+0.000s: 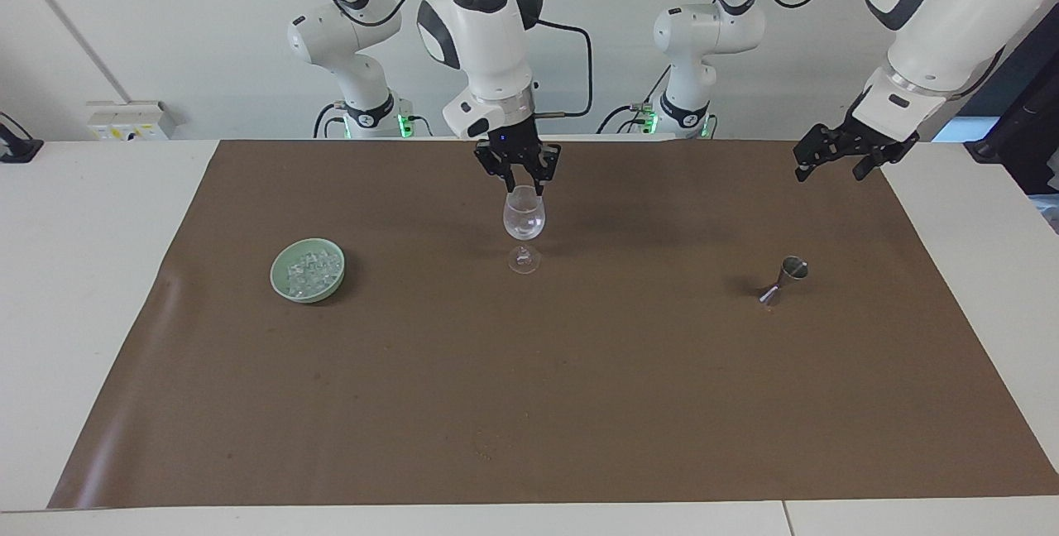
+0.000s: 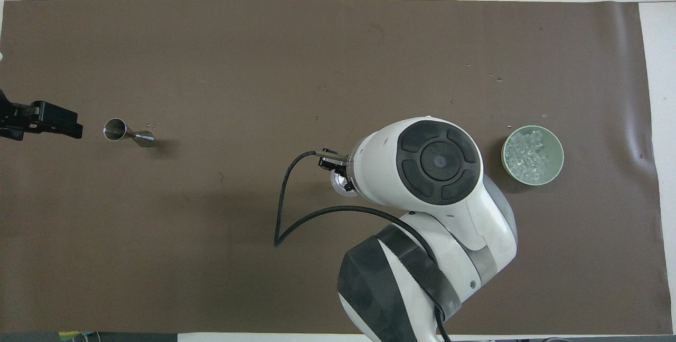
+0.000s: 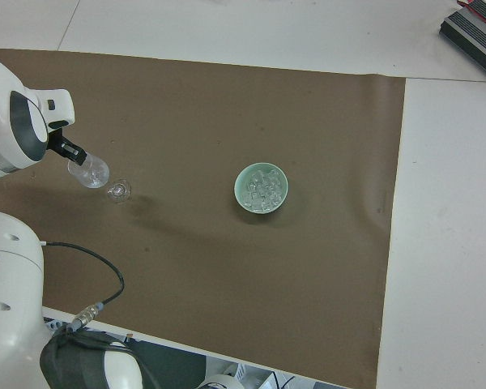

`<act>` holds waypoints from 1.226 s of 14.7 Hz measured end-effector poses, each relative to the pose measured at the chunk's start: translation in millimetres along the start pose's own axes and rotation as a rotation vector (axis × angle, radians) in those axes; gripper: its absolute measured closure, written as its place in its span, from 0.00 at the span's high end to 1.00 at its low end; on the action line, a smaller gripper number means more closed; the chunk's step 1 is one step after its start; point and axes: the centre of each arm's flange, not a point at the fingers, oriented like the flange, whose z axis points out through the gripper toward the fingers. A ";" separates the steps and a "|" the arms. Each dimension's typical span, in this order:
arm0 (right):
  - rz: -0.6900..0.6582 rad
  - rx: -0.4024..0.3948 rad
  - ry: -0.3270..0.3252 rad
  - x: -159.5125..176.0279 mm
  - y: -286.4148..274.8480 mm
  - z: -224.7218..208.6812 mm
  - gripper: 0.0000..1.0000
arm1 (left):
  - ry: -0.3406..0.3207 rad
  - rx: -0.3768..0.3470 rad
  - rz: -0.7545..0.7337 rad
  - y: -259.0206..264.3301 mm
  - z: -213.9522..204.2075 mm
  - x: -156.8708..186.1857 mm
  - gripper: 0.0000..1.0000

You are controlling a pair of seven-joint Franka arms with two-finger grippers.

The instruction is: Pour wine and add ice with both arms

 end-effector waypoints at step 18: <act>-0.205 -0.124 -0.100 138.3 297.3 -133.4 1.00 | -0.001 0.000 0.000 -0.3 0.5 0.0 1.00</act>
